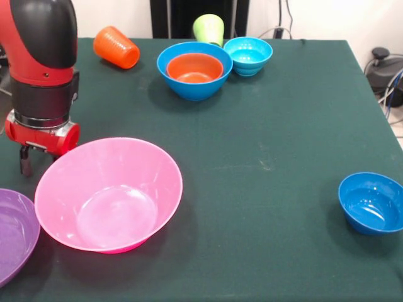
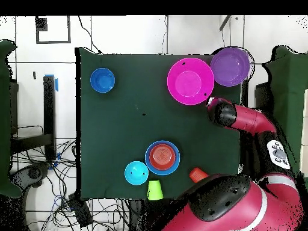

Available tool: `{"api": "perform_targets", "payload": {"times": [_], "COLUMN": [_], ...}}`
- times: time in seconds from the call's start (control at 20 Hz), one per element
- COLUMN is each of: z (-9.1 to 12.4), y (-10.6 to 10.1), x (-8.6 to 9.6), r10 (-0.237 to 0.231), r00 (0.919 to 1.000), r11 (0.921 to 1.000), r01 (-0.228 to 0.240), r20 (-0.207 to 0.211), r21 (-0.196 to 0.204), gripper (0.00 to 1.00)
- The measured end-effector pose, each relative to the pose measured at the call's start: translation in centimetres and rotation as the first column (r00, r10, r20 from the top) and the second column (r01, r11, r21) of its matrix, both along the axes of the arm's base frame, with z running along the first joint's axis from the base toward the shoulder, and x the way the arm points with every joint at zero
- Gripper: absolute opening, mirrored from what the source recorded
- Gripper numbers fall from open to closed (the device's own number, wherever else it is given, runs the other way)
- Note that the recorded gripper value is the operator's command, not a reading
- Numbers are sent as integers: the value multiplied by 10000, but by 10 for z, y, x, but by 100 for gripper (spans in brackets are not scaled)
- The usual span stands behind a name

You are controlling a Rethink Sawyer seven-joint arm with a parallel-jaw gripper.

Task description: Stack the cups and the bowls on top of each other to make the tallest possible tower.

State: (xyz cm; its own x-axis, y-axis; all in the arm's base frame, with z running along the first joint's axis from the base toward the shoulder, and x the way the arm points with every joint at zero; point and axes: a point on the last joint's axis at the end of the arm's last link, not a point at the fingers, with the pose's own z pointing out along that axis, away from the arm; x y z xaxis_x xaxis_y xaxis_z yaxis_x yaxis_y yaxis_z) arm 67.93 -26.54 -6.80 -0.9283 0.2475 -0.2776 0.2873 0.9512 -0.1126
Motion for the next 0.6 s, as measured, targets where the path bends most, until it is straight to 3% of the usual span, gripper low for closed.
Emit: {"api": "perform_targets", "payload": {"times": [0.6], "z": [2], "y": [6], "x": [-9], "r10": [369], "r00": [9984], "r11": [9975], "r01": [-394], "r20": [-434], "r21": [-593], "gripper": [100]}}
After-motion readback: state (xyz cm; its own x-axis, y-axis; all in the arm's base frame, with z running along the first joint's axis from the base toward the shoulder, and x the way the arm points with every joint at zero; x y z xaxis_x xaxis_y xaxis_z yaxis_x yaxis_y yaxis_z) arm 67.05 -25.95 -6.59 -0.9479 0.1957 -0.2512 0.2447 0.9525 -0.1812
